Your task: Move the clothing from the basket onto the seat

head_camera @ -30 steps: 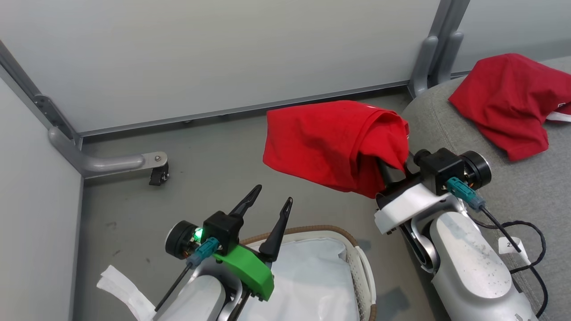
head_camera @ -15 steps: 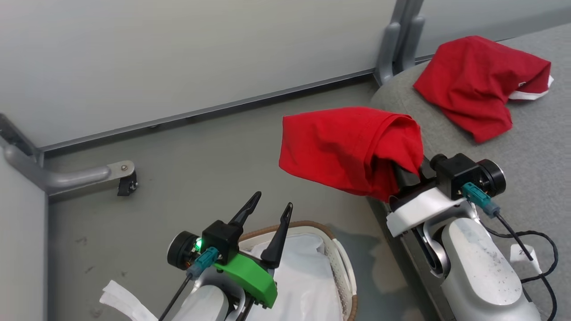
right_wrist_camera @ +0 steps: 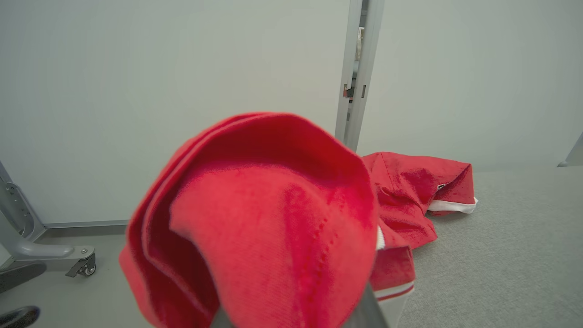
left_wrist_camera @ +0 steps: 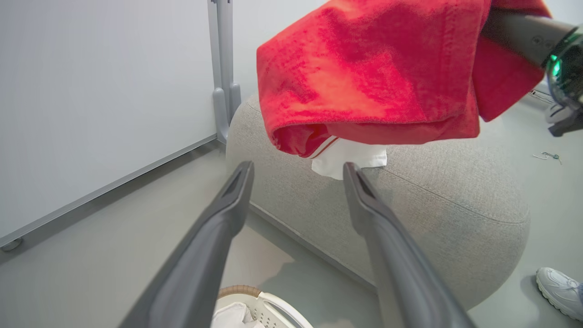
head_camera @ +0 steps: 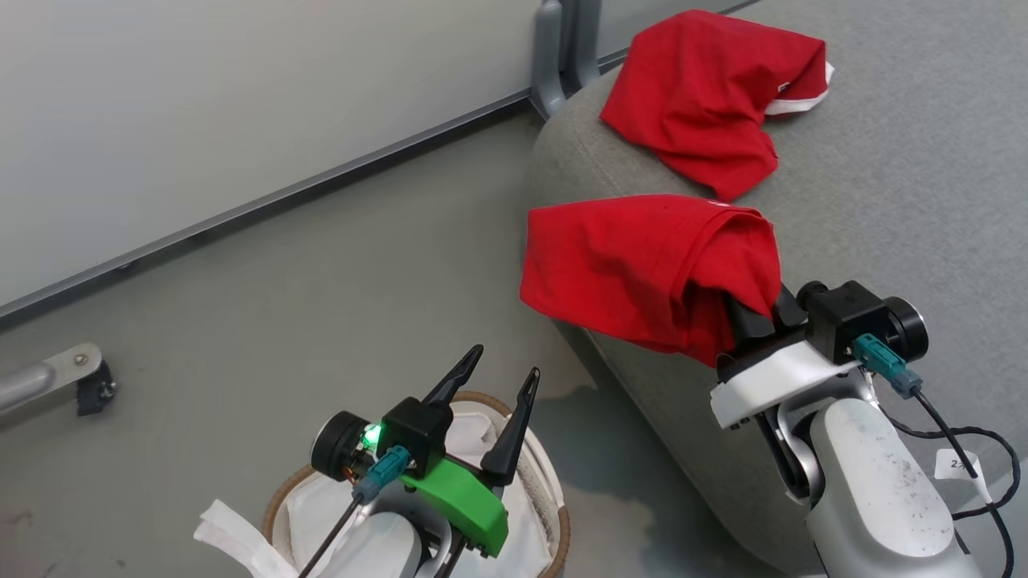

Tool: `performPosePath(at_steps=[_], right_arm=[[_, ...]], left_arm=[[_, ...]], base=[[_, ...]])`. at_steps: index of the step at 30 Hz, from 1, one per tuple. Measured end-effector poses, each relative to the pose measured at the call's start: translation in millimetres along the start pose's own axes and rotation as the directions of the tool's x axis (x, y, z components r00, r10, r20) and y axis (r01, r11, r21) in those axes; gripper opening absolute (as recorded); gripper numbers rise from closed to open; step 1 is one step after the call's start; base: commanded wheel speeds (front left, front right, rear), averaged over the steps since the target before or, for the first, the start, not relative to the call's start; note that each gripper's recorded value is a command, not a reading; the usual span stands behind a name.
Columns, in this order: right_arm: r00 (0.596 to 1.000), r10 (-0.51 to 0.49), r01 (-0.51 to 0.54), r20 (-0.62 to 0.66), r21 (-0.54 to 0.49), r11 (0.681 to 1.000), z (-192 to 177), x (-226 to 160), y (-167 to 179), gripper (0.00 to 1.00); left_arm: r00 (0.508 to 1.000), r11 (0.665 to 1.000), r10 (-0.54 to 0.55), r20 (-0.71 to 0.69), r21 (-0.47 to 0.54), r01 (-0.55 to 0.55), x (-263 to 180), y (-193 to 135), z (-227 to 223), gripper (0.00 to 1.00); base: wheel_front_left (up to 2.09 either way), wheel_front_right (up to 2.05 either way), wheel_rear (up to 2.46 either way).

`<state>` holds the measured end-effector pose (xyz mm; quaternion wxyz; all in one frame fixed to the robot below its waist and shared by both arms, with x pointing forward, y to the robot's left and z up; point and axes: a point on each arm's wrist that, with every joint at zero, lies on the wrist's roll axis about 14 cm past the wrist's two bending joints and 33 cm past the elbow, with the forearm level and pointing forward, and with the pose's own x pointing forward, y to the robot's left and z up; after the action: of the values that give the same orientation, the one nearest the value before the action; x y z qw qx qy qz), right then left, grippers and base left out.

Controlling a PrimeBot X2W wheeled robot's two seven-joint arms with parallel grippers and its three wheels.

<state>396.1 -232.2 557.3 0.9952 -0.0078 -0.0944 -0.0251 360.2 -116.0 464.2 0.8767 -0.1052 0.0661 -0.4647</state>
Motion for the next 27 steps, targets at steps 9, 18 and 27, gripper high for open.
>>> performPosePath(at_steps=[9, 18, 27], right_arm=[[0.994, -0.101, 0.100, -0.043, -0.026, 0.995, -10.5, -16.2, -34.0, 0.00], [0.994, -0.103, 0.108, 0.045, -0.115, 0.988, 18.3, 28.8, -51.0, 0.00], [0.961, -0.182, 0.233, 0.209, -0.252, 0.939, 81.1, 95.7, -125.9, 0.00]], left_arm=[[0.995, 0.995, -0.098, -0.025, -0.032, 0.097, 20.6, -20.5, -14.1, 1.00], [0.994, 0.994, -0.100, -0.043, -0.036, 0.099, 25.6, -6.2, -24.9, 1.00], [0.997, 0.998, -0.062, -0.047, -0.018, 0.062, 33.0, 32.7, -36.6, 1.00]], base=[[0.00, 0.00, 0.00], [0.00, 0.00, 0.00], [0.00, 0.00, 0.00]])
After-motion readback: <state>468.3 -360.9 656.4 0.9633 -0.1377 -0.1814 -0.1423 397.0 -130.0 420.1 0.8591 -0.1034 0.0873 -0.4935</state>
